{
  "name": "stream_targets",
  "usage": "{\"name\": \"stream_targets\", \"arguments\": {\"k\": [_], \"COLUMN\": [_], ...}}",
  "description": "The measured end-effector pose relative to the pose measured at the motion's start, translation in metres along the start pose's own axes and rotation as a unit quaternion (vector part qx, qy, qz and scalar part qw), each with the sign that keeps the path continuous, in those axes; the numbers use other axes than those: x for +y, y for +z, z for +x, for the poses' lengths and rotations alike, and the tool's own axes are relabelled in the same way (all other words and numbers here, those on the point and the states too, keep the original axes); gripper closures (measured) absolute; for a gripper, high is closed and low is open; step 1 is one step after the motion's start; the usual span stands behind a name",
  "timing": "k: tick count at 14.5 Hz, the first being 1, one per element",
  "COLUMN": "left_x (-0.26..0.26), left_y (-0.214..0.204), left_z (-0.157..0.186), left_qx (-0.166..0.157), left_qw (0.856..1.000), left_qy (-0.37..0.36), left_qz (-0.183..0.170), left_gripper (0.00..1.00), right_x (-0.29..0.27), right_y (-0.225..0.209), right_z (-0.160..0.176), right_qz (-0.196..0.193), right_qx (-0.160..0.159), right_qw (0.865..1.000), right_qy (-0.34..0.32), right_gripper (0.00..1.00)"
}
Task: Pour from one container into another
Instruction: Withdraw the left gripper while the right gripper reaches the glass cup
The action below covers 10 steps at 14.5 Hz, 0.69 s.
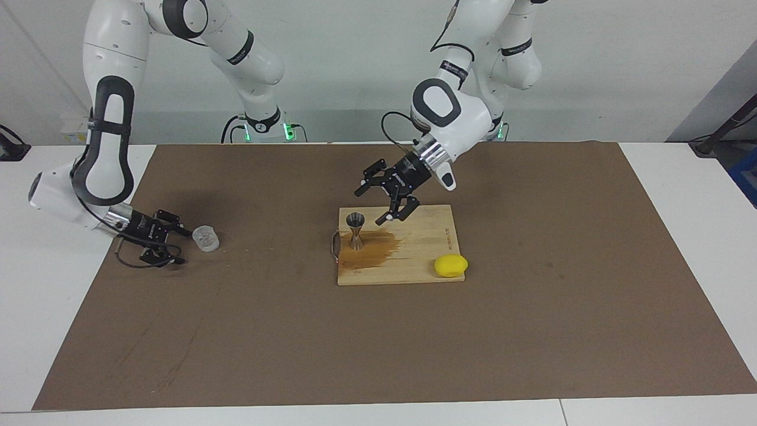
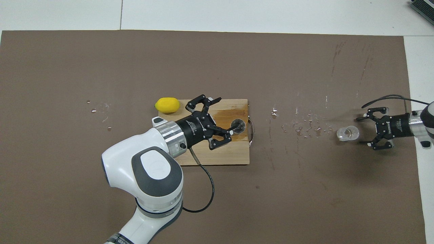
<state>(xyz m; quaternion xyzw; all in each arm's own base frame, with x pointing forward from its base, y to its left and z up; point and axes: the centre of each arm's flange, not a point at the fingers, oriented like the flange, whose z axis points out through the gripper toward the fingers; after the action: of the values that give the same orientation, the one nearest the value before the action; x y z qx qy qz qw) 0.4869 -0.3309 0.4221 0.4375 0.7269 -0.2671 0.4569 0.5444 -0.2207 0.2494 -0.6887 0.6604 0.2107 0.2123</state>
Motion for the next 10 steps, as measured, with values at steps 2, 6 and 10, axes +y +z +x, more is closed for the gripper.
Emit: {"name": "stream_targets", "arguments": {"k": [2,6,10], "left_x": [0.047,0.134,0.213], "left_y": [-0.033,-0.099,-0.173], "left_z": [-0.007,-0.008,0.005], "left_qx": [0.030,0.128,0.256], "left_qw": [0.997,0.961,0.887], "left_qy": [0.069,0.217,0.350], "left_qz": [-0.036,-0.115,-0.159], "left_gripper": [0.00,0.00,0.00], "right_x": [0.000,-0.004,-0.004], "right_y": [0.008,0.022,0.031], "right_z": [-0.003,-0.016,-0.023], "right_qz": [0.005,0.011,0.009], "right_qx": [-0.006,-0.028,-0.035], "right_qw": [1.000,1.000,0.999], "right_qy": [0.002,0.004,0.003], "right_gripper": [0.08,0.10,0.10]}}
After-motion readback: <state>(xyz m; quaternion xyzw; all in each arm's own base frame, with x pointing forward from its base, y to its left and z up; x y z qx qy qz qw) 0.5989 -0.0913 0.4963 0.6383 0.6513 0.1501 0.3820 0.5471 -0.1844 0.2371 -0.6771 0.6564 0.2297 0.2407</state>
